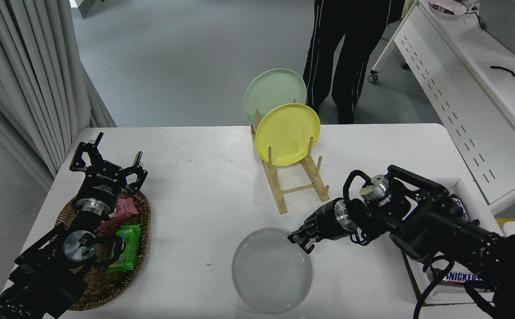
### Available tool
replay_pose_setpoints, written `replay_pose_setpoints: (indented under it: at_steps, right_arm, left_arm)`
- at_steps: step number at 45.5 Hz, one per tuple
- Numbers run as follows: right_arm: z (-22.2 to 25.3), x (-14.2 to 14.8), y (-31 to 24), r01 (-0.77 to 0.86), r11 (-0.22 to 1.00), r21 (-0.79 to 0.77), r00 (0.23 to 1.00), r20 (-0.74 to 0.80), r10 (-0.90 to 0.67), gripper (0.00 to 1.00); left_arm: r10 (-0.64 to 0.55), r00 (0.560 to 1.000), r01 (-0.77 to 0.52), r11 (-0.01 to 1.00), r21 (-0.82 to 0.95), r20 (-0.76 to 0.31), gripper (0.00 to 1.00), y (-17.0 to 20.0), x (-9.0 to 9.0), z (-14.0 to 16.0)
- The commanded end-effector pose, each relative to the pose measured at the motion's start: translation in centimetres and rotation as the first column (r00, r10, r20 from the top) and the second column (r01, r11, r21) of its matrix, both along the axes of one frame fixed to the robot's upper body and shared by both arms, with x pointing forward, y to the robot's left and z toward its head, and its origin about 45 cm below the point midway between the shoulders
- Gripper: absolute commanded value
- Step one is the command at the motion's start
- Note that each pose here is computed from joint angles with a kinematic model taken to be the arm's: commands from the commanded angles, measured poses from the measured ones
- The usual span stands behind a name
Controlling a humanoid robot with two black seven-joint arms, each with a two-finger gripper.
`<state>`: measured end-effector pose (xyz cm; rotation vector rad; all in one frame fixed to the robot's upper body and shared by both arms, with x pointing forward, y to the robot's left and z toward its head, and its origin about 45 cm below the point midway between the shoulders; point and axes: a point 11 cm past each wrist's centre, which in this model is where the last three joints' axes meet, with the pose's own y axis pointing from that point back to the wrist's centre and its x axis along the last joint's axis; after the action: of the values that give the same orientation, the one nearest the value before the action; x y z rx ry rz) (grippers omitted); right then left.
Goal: Place the plate on the table
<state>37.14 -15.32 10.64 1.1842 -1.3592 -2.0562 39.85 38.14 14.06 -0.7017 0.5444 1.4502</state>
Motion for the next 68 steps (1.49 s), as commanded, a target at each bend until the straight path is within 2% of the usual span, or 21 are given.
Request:
replay_pose_setpoints:
  at_steps: [1,5,6,7,8,12,16,25,28,31,34,49,59,63,68]
  right_arm:
    - [0.1,0.2,-0.1,-0.006,1.000,-0.011,1.000,0.014,0.006,0.00]
    - [0.3,0.4,0.1,0.003,1.000,0.004,1.000,0.019,-0.004,0.00]
    - [0.3,0.6,-0.2,0.016,1.000,0.002,1.000,0.018,-0.016,0.39]
    - [0.2,0.6,-0.3,0.024,1.000,-0.002,1.000,0.015,-0.024,0.56]
    - [0.0,0.6,-0.1,0.027,1.000,-0.001,1.000,0.012,-0.027,0.64]
    - [-0.3,0.6,0.2,0.034,0.999,-0.001,0.999,0.006,-0.034,0.67]
    - [-0.2,0.7,0.2,0.034,0.999,0.001,0.999,0.010,-0.034,0.80]
    - [0.0,0.8,0.3,0.029,1.000,0.008,0.999,0.017,-0.029,0.81]
    - [0.4,1.1,0.5,0.035,0.999,0.032,0.999,0.028,-0.036,0.88]
    - [0.8,1.4,0.7,0.038,0.998,0.055,0.998,0.040,-0.040,0.90]
    - [1.1,1.5,1.0,0.033,0.997,0.073,0.998,0.052,-0.037,0.98]
    - [4.0,1.9,4.6,-0.134,0.964,0.230,0.968,0.237,0.078,0.99]
    - [5.5,2.0,6.1,-0.288,0.935,0.204,0.900,0.391,0.192,0.99]
    - [5.8,2.3,6.0,-0.349,0.925,0.150,0.850,0.466,0.245,0.99]
    - [7.7,4.1,5.8,-0.379,0.913,0.149,0.762,0.610,0.217,0.99]
  left_arm:
    - [0.000,1.000,0.000,1.000,0.000,0.000,1.00,0.0,0.0,0.0]
    - [0.000,1.000,0.000,1.000,0.000,0.000,1.00,0.0,0.0,0.0]
    - [0.000,1.000,0.000,1.000,0.000,0.000,1.00,0.0,0.0,0.0]
    - [0.000,1.000,0.000,1.000,0.000,0.000,1.00,0.0,0.0,0.0]
    - [0.000,1.000,0.000,1.000,0.000,0.000,1.00,0.0,0.0,0.0]
    - [0.000,1.000,0.000,1.000,0.000,0.000,1.00,0.0,0.0,0.0]
    - [0.000,1.000,0.000,1.000,0.000,0.000,1.00,0.0,0.0,0.0]
    - [0.000,1.000,0.000,1.000,0.000,0.000,1.00,0.0,0.0,0.0]
    - [0.000,1.000,0.000,1.000,0.000,0.000,1.00,0.0,0.0,0.0]
    - [0.000,1.000,0.000,1.000,0.000,0.000,1.00,0.0,0.0,0.0]
    - [0.000,1.000,0.000,1.000,0.000,0.000,1.00,0.0,0.0,0.0]
    - [0.000,1.000,0.000,1.000,0.000,0.000,1.00,0.0,0.0,0.0]
    - [0.000,1.000,0.000,1.000,0.000,0.000,1.00,0.0,0.0,0.0]
    - [0.000,1.000,0.000,1.000,0.000,0.000,1.00,0.0,0.0,0.0]
    - [0.000,1.000,0.000,1.000,0.000,0.000,1.00,0.0,0.0,0.0]
